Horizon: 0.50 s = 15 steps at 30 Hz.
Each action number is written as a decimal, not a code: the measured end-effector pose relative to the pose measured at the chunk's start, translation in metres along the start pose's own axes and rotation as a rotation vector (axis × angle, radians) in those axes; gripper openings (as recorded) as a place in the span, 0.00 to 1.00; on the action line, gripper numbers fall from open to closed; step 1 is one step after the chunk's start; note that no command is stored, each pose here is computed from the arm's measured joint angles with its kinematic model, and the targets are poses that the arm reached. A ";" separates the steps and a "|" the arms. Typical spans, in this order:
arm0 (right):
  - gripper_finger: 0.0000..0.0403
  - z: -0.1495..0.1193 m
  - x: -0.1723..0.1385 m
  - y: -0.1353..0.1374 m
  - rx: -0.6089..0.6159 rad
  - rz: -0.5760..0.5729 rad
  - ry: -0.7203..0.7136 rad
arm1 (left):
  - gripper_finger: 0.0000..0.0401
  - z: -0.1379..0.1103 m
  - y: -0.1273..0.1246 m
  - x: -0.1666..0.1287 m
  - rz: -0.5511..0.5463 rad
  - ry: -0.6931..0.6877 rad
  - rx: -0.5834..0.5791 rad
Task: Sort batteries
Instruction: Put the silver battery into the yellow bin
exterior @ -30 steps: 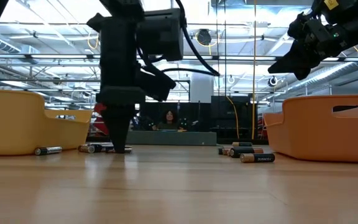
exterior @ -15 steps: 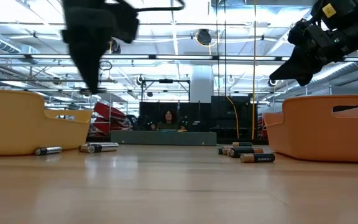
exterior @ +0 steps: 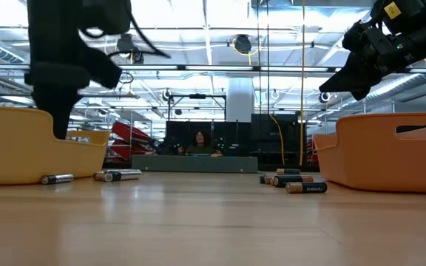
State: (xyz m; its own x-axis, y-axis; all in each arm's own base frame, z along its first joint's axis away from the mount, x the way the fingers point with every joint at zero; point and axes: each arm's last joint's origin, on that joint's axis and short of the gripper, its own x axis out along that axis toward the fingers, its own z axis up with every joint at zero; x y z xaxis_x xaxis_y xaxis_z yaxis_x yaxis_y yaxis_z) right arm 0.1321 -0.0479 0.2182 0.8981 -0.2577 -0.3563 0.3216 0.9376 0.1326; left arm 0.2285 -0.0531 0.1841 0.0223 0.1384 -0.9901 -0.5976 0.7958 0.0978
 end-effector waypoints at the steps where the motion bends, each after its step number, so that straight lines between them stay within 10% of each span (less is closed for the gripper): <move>1: 0.00 0.001 0.000 0.000 0.000 0.001 -0.005 | 0.05 0.000 0.001 0.004 -0.009 0.010 -0.006; 15: 0.00 0.000 0.000 0.000 0.003 0.000 -0.004 | 0.17 0.002 0.015 0.026 0.015 0.001 -0.114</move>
State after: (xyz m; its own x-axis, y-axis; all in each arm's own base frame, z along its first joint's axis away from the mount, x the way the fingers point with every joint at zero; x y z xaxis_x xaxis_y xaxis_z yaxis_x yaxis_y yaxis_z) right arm 0.1322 -0.0480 0.2186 0.8995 -0.2584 -0.3522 0.3222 0.9369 0.1356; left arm 0.2213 -0.0366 0.1601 0.0120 0.1489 -0.9888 -0.6852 0.7214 0.1004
